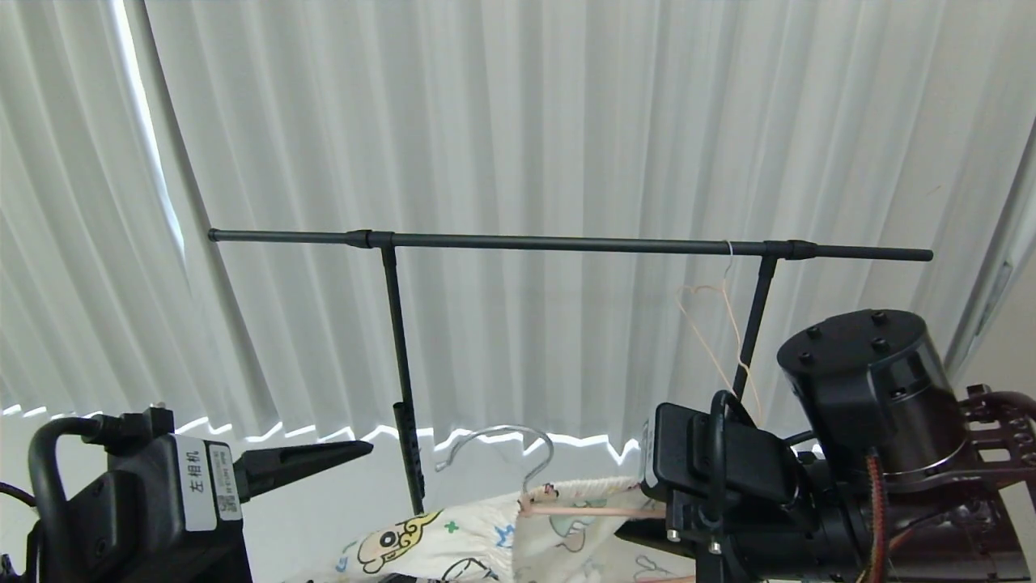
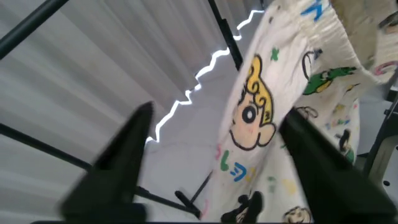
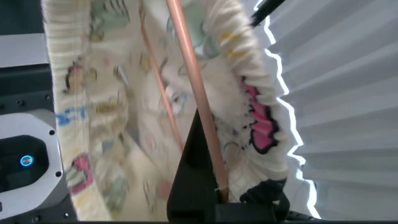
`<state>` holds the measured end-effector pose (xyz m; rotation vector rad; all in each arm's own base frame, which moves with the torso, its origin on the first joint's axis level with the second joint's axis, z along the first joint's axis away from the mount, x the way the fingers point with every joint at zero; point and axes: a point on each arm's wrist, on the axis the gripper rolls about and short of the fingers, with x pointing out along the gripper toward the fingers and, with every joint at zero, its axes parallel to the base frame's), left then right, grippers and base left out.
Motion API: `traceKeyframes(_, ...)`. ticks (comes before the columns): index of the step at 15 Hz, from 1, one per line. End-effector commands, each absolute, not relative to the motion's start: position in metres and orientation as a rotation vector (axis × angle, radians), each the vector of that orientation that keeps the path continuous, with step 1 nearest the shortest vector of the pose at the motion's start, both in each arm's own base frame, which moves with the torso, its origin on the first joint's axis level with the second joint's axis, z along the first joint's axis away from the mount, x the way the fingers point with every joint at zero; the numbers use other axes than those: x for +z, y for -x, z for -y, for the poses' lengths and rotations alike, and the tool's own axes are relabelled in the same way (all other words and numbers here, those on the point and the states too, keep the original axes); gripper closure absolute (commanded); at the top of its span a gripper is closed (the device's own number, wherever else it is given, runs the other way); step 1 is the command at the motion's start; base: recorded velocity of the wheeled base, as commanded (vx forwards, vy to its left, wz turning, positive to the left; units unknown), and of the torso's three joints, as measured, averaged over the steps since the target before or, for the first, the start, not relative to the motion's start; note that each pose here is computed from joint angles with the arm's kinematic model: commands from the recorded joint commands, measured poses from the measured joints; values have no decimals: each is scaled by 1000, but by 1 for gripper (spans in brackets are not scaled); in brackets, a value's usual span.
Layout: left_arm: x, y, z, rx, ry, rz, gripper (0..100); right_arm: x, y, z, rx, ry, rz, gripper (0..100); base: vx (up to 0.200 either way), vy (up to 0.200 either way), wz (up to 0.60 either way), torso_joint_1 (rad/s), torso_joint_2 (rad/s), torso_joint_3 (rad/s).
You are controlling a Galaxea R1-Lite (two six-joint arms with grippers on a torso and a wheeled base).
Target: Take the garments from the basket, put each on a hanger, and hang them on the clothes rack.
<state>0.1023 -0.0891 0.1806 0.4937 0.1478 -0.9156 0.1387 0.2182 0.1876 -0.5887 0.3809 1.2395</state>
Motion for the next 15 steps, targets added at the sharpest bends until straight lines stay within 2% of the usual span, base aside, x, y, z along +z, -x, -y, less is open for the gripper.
traceKeyframes(1,182,-103,86,-894,-488,-147,0,198,-134,-209,1231,574,-340,100,0,0,0,0,0,0)
traceKeyframes(5,170,-87,71,-875,-481,-148,0,207,-138,-174,1140,589,-285,100,0,0,0,0,0,0)
traceKeyframes(7,161,-98,62,-766,-480,-221,0,213,-139,-164,1110,580,-257,100,0,0,0,0,0,0)
traceKeyframes(8,161,-99,62,-760,-480,-226,0,214,-139,-164,1110,578,-254,100,0,0,0,0,0,0)
traceKeyframes(9,141,-118,54,-662,-475,-385,0,217,-141,-157,1081,568,-245,100,0,0,0,0,0,0)
traceKeyframes(11,126,-137,50,-611,-460,-513,0,221,-142,-156,1071,556,-218,100,0,0,0,0,0,0)
traceKeyframes(15,119,-161,55,-608,-448,-586,0,231,-136,-159,1091,536,-132,100,0,0,0,0,0,0)
